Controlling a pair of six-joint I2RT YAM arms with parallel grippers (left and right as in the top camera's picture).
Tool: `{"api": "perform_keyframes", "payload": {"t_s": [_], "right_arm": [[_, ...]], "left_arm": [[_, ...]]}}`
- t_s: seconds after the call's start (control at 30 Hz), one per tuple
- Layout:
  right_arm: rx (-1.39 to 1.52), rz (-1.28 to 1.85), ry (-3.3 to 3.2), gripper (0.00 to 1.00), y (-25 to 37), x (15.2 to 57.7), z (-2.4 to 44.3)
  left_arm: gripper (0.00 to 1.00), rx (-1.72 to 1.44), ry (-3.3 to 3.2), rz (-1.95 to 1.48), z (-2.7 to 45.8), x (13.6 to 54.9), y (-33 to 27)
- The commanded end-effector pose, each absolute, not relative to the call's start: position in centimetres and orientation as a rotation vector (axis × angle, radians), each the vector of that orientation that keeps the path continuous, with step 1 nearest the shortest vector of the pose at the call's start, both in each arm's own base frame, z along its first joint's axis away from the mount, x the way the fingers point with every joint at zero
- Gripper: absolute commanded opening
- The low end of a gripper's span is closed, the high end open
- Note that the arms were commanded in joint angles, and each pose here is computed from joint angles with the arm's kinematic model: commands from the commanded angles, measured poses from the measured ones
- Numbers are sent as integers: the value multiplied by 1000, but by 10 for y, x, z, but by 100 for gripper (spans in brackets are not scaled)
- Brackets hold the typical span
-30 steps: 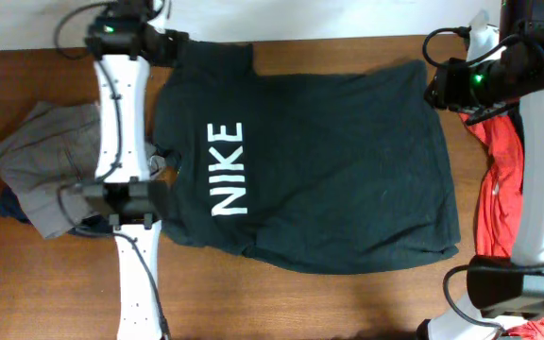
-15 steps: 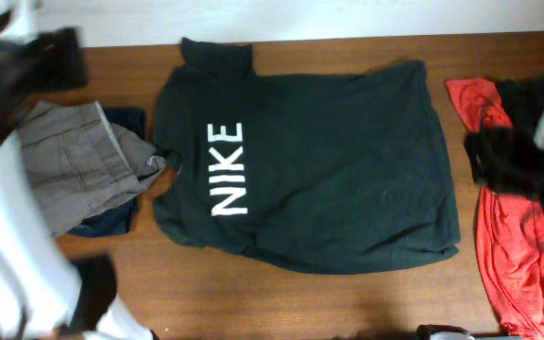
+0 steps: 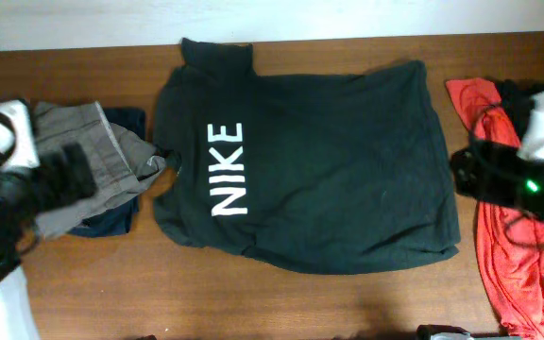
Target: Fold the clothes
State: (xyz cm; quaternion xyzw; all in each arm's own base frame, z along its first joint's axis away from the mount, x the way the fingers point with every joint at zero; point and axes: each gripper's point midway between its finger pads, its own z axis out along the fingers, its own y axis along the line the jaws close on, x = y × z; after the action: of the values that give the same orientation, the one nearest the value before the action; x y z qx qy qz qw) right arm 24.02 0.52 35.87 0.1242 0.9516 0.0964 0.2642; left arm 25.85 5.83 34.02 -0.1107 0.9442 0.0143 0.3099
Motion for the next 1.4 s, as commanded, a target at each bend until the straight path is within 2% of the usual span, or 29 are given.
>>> {"api": "perform_keyframes", "payload": {"t_s": [0.0, 0.13, 0.2, 0.33, 0.43, 0.57, 0.6, 0.63, 0.67, 0.8, 0.87, 1.13, 1.3, 1.37], "right_arm": [[396, 201, 2736, 74, -3, 258, 305], [421, 202, 2838, 75, -5, 282, 246], [447, 204, 2894, 75, -5, 288, 212], [516, 282, 3080, 73, 5, 275, 134], [532, 322, 3122, 73, 10, 266, 107], [539, 322, 3146, 73, 11, 258, 93], [540, 321, 3149, 73, 11, 257, 93], [539, 321, 3149, 73, 11, 257, 93], [538, 322, 3149, 73, 11, 257, 93], [539, 322, 3148, 73, 11, 257, 93], [539, 321, 3149, 73, 11, 257, 93], [538, 321, 3149, 73, 11, 257, 93], [513, 322, 3151, 73, 11, 257, 93], [502, 321, 3152, 72, 11, 257, 93]], "left_arm": [[92, -319, 2695, -175, 274, 254, 36], [92, -355, 2873, -359, 203, 250, 19], [83, -384, 2954, -478, 167, 246, 8], [74, -409, 3141, -602, 95, 233, -7], [70, -379, 3210, -622, 63, 232, -16], [68, -373, 3249, -623, 35, 239, -20], [65, -373, 3254, -625, 30, 240, -20], [47, -372, 3271, -629, 22, 241, -21], [38, -377, 3286, -638, 18, 240, -22], [19, -368, 3339, -626, 4, 236, -24], [19, -353, 3338, -607, -1, 239, -23], [30, -320, 3266, -585, -8, 258, -21], [30, -292, 3252, -526, -11, 263, -17], [20, -274, 3235, -522, -12, 268, -19]]}}
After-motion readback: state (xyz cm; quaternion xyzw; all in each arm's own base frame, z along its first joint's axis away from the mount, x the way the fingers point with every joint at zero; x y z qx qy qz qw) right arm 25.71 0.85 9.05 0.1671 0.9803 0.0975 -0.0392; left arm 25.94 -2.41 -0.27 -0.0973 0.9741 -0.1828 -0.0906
